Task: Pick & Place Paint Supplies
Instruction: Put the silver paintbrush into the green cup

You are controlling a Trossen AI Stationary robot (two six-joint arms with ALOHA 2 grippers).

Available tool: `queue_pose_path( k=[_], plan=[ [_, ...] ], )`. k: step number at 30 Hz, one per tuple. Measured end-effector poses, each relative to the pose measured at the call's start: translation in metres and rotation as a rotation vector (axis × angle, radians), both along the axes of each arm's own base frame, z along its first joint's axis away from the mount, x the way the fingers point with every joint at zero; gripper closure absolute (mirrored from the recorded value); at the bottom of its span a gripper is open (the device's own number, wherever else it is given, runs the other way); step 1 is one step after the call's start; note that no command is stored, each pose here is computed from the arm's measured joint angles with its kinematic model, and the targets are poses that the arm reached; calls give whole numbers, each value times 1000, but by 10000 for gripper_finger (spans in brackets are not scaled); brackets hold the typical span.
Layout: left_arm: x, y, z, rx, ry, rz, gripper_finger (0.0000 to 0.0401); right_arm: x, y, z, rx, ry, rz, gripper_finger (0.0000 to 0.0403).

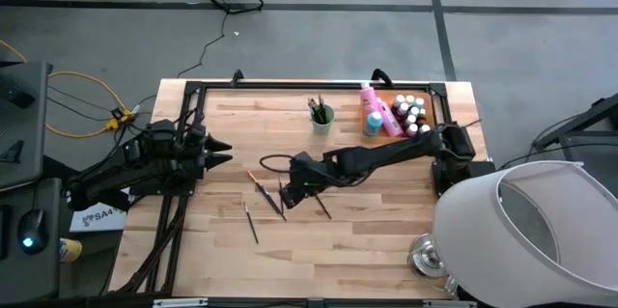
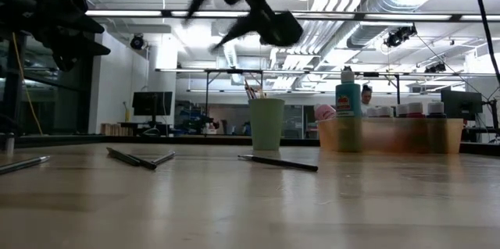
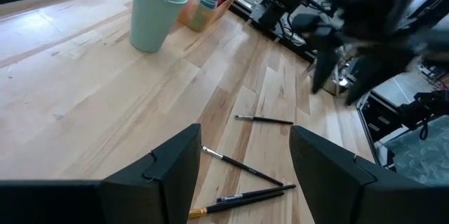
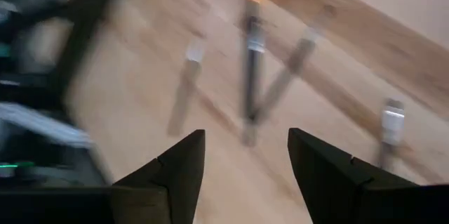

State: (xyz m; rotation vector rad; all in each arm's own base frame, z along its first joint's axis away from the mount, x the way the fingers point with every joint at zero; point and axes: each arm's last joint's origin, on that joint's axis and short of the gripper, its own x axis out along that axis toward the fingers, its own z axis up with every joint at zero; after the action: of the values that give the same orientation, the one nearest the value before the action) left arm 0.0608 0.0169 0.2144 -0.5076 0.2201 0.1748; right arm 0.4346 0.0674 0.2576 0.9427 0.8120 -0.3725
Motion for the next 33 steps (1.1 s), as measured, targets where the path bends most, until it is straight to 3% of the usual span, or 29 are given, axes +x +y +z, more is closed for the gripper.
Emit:
queue_pose_path(
  k=[9,13,16,21,25,33],
  plan=[
    [0,0,0,0,0,1,187,15,-19,-47,-78,129,41,227],
    [0,0,0,0,0,0,187,17,-26,-65,-58,215,78,240],
    [0,0,0,0,0,0,187,20,-29,-61,-58,259,101,248],
    [0,0,0,0,0,0,187,28,-31,-26,-153,233,104,253],
    [0,0,0,0,0,-1,187,33,-31,-11,-196,293,100,253],
    [0,0,0,0,0,1,187,43,-31,-24,-186,415,93,253]
  ],
)
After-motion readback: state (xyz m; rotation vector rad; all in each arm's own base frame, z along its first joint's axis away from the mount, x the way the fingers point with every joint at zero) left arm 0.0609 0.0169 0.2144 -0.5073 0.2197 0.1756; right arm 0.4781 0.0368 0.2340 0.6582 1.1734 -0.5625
